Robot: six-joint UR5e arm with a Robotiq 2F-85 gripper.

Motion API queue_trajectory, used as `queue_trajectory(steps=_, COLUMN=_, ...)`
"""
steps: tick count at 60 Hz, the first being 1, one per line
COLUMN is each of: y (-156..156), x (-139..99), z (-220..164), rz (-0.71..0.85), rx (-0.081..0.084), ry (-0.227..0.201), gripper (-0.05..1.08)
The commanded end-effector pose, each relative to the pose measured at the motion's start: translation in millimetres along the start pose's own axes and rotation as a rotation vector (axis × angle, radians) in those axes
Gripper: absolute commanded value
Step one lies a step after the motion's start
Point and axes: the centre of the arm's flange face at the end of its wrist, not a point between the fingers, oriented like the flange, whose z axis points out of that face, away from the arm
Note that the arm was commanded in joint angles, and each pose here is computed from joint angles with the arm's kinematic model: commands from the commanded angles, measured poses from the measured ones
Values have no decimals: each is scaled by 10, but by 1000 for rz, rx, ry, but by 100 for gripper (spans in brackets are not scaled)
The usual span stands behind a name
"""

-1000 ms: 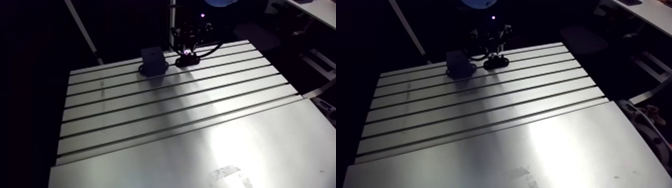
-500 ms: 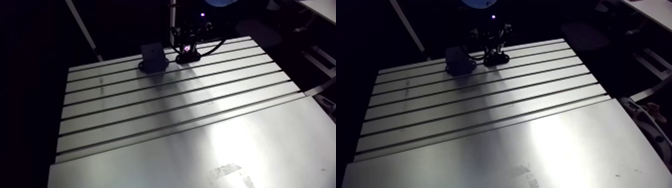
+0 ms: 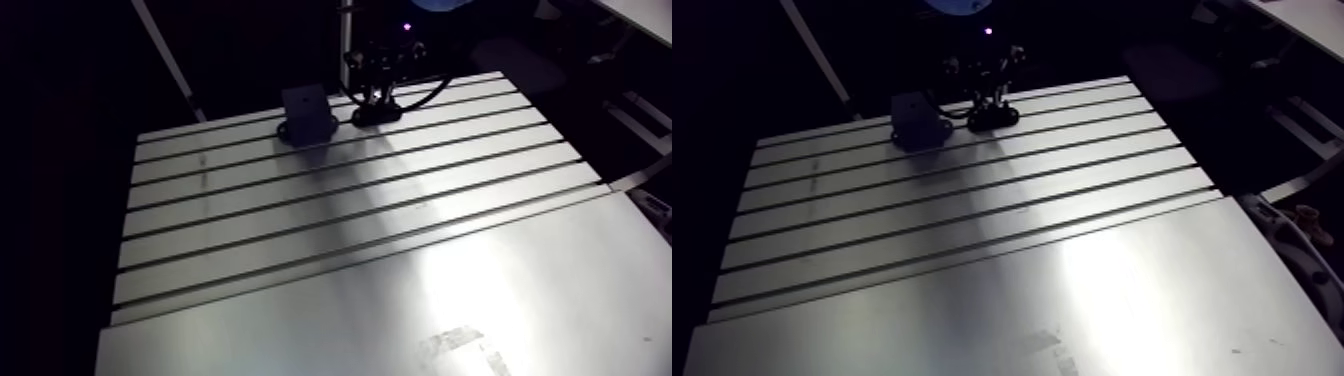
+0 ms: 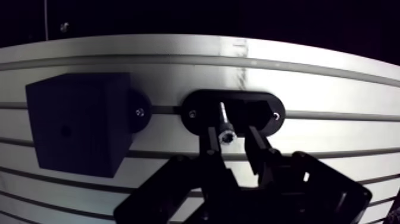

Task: Pick up the M10 bolt and insert it into the hole until fully seated.

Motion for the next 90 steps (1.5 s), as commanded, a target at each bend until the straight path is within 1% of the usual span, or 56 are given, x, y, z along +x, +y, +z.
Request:
queue_trajectory(steps=1, y=-10, x=-6, z=7, rz=-2, rx=0, ry=-2, gripper=63)
queue_trajectory(steps=13, y=-16, x=-16, z=19, rz=-2, rx=2, ry=-4, gripper=63)
queue_trajectory(steps=31, y=-16, x=-16, z=19, rz=-2, rx=2, ry=-5, gripper=67)
queue_trajectory(steps=48, y=-32, x=-20, z=26, rz=-3, rx=7, ry=-6, gripper=69)
queue_trajectory(steps=66, y=-32, x=-13, z=19, rz=-3, rx=8, ry=-3, gripper=72)
queue_trajectory(steps=71, y=-35, x=-13, z=20, rz=-3, rx=11, ry=-3, gripper=74)
queue_trajectory(steps=81, y=-24, x=-10, z=6, rz=-2, rx=9, ry=-1, gripper=78)
queue_trajectory(steps=85, y=-21, x=-5, z=-10, rz=-2, rx=8, ry=2, gripper=83)
queue_trajectory(steps=90, y=-21, x=-4, z=-11, rz=-2, rx=8, ry=2, gripper=85)
